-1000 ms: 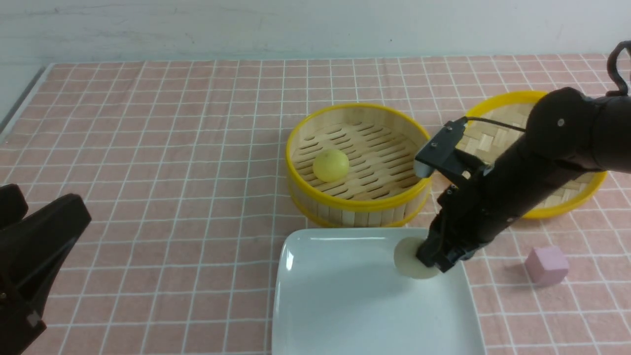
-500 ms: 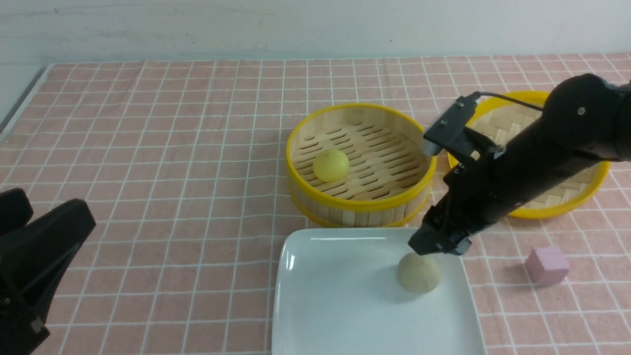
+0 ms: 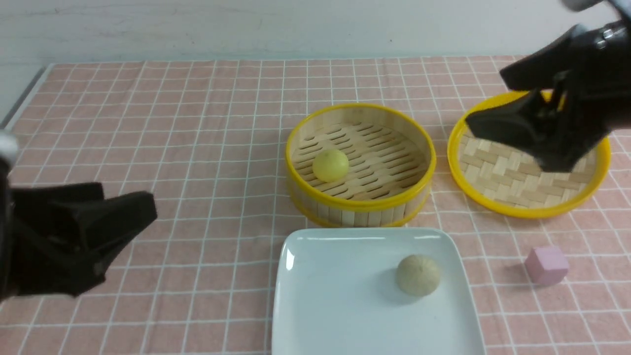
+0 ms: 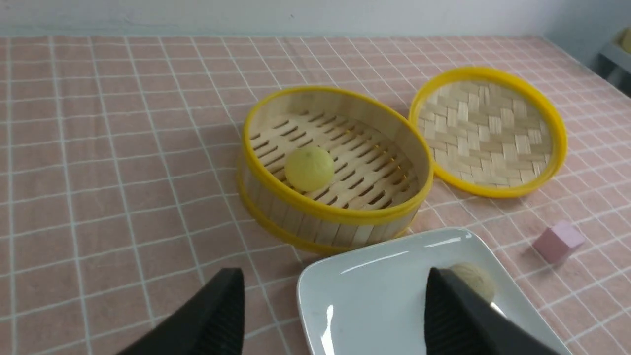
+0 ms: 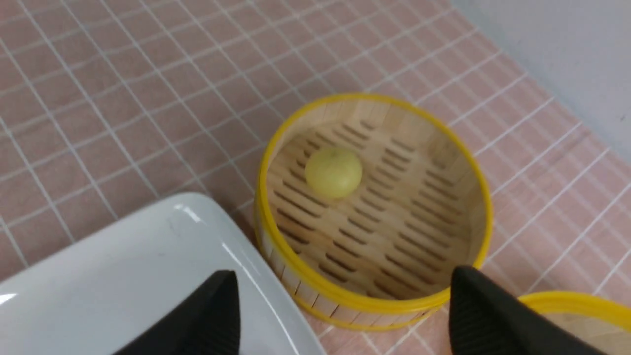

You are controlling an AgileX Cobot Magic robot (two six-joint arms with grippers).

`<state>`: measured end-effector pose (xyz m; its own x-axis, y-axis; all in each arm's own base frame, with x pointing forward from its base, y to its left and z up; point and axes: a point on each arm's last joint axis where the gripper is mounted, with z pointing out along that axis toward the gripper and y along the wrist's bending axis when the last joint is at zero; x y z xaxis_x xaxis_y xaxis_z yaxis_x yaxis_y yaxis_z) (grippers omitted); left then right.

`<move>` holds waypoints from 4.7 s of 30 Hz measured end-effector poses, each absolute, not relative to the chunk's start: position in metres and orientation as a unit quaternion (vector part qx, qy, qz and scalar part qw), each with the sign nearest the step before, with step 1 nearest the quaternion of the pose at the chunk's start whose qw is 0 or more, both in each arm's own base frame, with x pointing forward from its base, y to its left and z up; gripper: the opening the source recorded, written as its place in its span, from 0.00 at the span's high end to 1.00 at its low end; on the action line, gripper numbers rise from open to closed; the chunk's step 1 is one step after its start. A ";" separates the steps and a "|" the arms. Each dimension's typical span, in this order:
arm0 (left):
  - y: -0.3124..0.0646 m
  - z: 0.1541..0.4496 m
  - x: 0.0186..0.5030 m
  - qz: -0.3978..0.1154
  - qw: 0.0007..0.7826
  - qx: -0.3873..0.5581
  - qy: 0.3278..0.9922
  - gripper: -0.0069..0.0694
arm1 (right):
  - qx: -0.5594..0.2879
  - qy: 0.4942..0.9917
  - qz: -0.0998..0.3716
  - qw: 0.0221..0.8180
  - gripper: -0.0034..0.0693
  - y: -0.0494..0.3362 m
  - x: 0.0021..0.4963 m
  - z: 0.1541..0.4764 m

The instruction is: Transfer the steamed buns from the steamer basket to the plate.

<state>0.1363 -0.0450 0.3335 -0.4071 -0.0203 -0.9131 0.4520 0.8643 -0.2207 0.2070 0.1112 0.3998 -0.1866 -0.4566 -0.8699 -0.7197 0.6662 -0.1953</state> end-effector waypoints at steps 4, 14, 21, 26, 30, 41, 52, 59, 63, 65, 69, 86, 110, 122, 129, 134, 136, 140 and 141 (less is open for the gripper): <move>-0.050 0.344 0.179 -0.243 0.507 0.170 0.810 0.26 | -0.381 0.748 0.141 0.525 0.20 0.102 0.179 0.418; -0.062 0.329 0.302 -0.295 0.410 0.278 0.817 0.26 | -0.397 0.765 0.149 0.485 0.20 0.092 0.150 0.419; -0.081 0.297 0.355 -0.312 0.363 0.303 0.824 0.26 | -0.399 0.772 0.152 0.470 0.20 0.092 0.148 0.417; -0.114 0.279 0.378 -0.286 0.364 0.329 0.823 0.26 | -0.400 0.773 0.152 0.468 0.20 0.092 0.148 0.416; -0.143 0.262 0.393 -0.239 0.385 0.338 0.825 0.26 | -0.404 0.776 0.154 0.460 0.20 0.092 0.147 0.415; -0.202 0.221 0.399 -0.116 0.423 0.400 0.805 0.26 | -0.412 0.780 0.153 0.445 0.20 0.092 0.145 0.413; -0.214 0.188 0.406 -0.073 0.421 0.417 0.802 0.26 | -0.419 0.784 0.152 0.431 0.20 0.091 0.143 0.410; -0.214 0.176 0.411 -0.053 0.422 0.427 0.798 0.41 | -0.419 0.785 0.153 0.430 0.22 0.091 0.143 0.410; -0.214 0.175 0.411 -0.044 0.424 0.440 0.791 0.70 | -0.420 0.785 0.153 0.430 0.28 0.091 0.143 0.410; -0.214 0.176 0.412 -0.041 0.427 0.441 0.789 0.83 | -0.420 0.785 0.153 0.430 0.31 0.091 0.143 0.410; -0.213 0.195 0.409 -0.047 0.443 0.434 0.783 0.88 | -0.420 0.785 0.153 0.430 0.35 0.091 0.143 0.410; -0.139 0.373 0.327 -0.196 0.472 0.362 0.779 0.88 | -0.410 0.793 0.160 0.421 0.36 0.091 0.142 0.409; -0.214 0.229 0.307 -0.172 0.084 0.513 0.837 0.85 | -0.405 0.799 0.176 0.408 0.36 0.092 0.139 0.408; -0.236 0.208 0.318 -0.149 0.143 0.515 0.832 0.55 | -0.409 0.802 0.177 0.398 0.36 0.092 0.138 0.407; -0.235 0.214 0.320 -0.144 0.160 0.500 0.839 0.36 | -0.409 0.802 0.178 0.398 0.36 0.092 0.138 0.407; -0.219 0.267 0.310 -0.106 0.225 0.474 0.845 0.32 | -0.403 0.799 0.175 0.411 0.36 0.092 0.140 0.408; -0.211 0.288 0.304 -0.091 0.251 0.459 0.848 0.32 | -0.395 0.795 0.173 0.427 0.36 0.092 0.142 0.411; -0.194 0.324 0.292 -0.067 0.299 0.406 0.861 0.32 | -0.357 0.790 0.175 0.467 0.36 0.092 0.149 0.417; -0.185 0.341 0.286 -0.059 0.322 0.372 0.868 0.32 | -0.333 0.788 0.175 0.487 0.36 0.091 0.152 0.421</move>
